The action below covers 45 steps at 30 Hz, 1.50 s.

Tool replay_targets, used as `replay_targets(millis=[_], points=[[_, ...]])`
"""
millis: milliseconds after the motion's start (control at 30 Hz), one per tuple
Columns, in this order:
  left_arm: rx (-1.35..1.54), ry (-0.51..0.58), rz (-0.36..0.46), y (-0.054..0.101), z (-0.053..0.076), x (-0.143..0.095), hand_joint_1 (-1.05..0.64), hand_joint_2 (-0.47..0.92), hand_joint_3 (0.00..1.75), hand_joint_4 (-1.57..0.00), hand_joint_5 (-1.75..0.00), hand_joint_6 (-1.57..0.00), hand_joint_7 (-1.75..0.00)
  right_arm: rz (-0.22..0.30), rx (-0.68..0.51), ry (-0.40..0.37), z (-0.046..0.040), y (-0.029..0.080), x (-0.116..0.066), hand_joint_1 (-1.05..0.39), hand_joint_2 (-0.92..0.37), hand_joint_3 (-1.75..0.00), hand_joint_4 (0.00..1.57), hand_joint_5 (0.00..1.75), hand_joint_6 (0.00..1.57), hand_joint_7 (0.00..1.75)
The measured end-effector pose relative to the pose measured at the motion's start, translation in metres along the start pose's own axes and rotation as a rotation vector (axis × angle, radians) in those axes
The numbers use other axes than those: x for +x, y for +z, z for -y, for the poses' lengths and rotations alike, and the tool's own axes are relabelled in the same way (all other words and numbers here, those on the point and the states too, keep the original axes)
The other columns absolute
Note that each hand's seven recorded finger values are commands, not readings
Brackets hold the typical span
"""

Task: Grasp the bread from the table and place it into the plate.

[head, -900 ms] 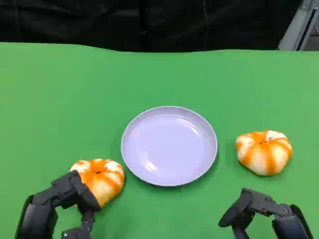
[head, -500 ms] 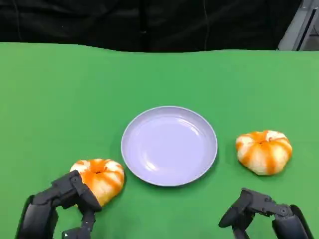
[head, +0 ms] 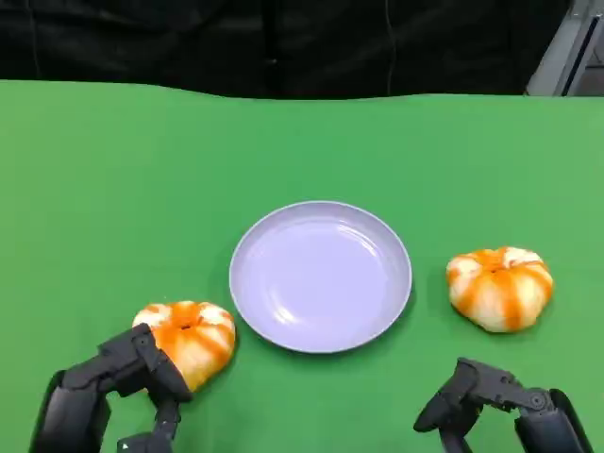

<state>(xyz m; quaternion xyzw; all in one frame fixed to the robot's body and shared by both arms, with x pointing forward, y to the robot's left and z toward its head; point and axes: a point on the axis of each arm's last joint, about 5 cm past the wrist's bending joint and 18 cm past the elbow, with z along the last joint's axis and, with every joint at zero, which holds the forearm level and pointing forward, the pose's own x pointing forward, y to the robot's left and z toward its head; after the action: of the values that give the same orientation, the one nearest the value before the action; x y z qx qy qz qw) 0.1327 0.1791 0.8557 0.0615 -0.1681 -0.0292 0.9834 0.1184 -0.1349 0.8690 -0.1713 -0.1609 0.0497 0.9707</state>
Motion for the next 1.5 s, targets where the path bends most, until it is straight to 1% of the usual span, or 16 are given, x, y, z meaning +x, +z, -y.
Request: replay_targets(millis=[33,67,100,167,333,367,400,433,533,600,733,967,1167,1300,1367,1500], points=[[0.014,-0.005,0.0,0.0,0.0,0.0,-0.11,0.72,0.55,-0.54,-0.93,-0.6,-0.63,0.0,0.0,0.0,-0.0002,0.0,0.0,-0.07,-0.35,-1.32,0.77,1.56,0.82,1.23],[0.047,-0.015,-0.001,-0.001,-0.002,0.0,-0.13,0.84,0.31,-0.54,-0.71,-0.64,-0.34,0.0,0.001,0.001,-0.0006,0.001,0.0,-0.07,-0.35,-1.32,0.77,1.56,0.82,1.23],[0.088,-0.024,-0.004,-0.002,-0.004,0.0,-0.13,0.88,0.22,-0.55,-0.63,-0.66,-0.24,-0.001,0.0,0.002,-0.0013,0.001,-0.001,-0.07,-0.35,-1.32,0.77,1.57,0.82,1.23],[0.148,-0.032,-0.013,-0.004,-0.009,0.0,-0.14,0.91,0.16,-0.55,-0.57,-0.67,-0.16,-0.003,-0.003,0.004,-0.0022,0.002,-0.001,-0.07,-0.35,-1.32,0.76,1.57,0.81,1.23],[0.175,-0.026,0.004,-0.004,-0.01,0.002,-0.14,0.92,0.13,-0.55,-0.55,-0.68,-0.13,-0.001,-0.001,0.001,-0.0025,0.003,-0.001,-0.07,-0.35,-1.32,0.76,1.57,0.81,1.24],[0.175,-0.026,0.003,-0.005,-0.01,0.002,-0.26,0.91,0.1,-0.41,-0.46,-0.52,-0.06,-0.002,-0.001,0.001,-0.0025,0.003,-0.001,-0.08,-0.36,-1.32,0.76,1.58,0.81,1.24],[0.21,-0.041,-0.001,-0.005,-0.009,0.003,-0.34,0.9,0.06,-0.33,-0.4,-0.41,-0.03,-0.004,-0.001,-0.001,-0.0027,0.004,-0.001,-0.09,-0.36,-1.32,0.76,1.59,0.81,1.25],[0.277,-0.081,-0.012,-0.005,-0.011,0.004,-0.37,0.9,0.05,-0.3,-0.37,-0.38,-0.01,-0.007,-0.002,-0.001,-0.0036,0.004,-0.002,-0.1,-0.36,-1.32,0.76,1.59,0.81,1.25],[0.443,-0.148,-0.053,-0.007,-0.019,0.009,-0.43,0.91,0.02,-0.29,-0.29,-0.32,0.0,-0.012,-0.002,0.006,-0.0072,0.006,-0.002,-0.09,-0.36,-1.32,0.76,1.6,0.81,1.25],[0.56,-0.18,-0.077,-0.006,-0.019,0.017,-0.47,0.91,0.01,-0.3,-0.21,-0.29,0.0,-0.008,0.0,0.0,-0.0076,0.007,-0.002,-0.09,-0.35,-1.32,0.77,1.59,0.81,1.24],[0.807,-0.248,-0.149,-0.003,-0.018,0.033,-0.48,0.9,0.0,-0.32,-0.17,-0.27,0.0,0.0,0.003,-0.007,-0.0089,0.009,-0.002,-0.09,-0.35,-1.31,0.78,1.58,0.81,1.23],[0.948,-0.294,-0.185,-0.004,-0.007,0.051,-0.49,0.89,0.0,-0.34,-0.17,-0.27,0.0,-0.008,0.001,-0.009,-0.0086,0.01,-0.003,-0.09,-0.36,-1.3,0.78,1.57,0.82,1.22],[0.982,-0.31,-0.206,-0.006,-0.005,0.053,-0.51,0.89,0.0,-0.32,-0.15,-0.25,0.0,-0.014,0.0,-0.009,-0.0085,0.01,-0.004,-0.09,-0.37,-1.28,0.79,1.55,0.83,1.21],[1.058,-0.348,-0.239,-0.013,0.008,0.065,-0.54,0.89,0.0,-0.25,-0.12,-0.19,0.0,-0.011,-0.007,-0.003,-0.0097,0.01,-0.004,-0.08,-0.37,-1.27,0.79,1.53,0.84,1.19],[1.071,-0.356,-0.223,-0.012,0.015,0.072,-0.55,0.9,0.0,-0.23,-0.11,-0.17,0.0,-0.015,-0.008,-0.003,-0.0098,0.011,-0.005,-0.07,-0.37,-1.26,0.79,1.53,0.84,1.19],[1.085,-0.361,-0.226,-0.01,0.021,0.076,-0.56,0.89,0.0,-0.21,-0.11,-0.16,0.0,-0.021,-0.008,-0.006,-0.0103,0.011,-0.006,-0.08,-0.38,-1.25,0.8,1.53,0.84,1.18]])
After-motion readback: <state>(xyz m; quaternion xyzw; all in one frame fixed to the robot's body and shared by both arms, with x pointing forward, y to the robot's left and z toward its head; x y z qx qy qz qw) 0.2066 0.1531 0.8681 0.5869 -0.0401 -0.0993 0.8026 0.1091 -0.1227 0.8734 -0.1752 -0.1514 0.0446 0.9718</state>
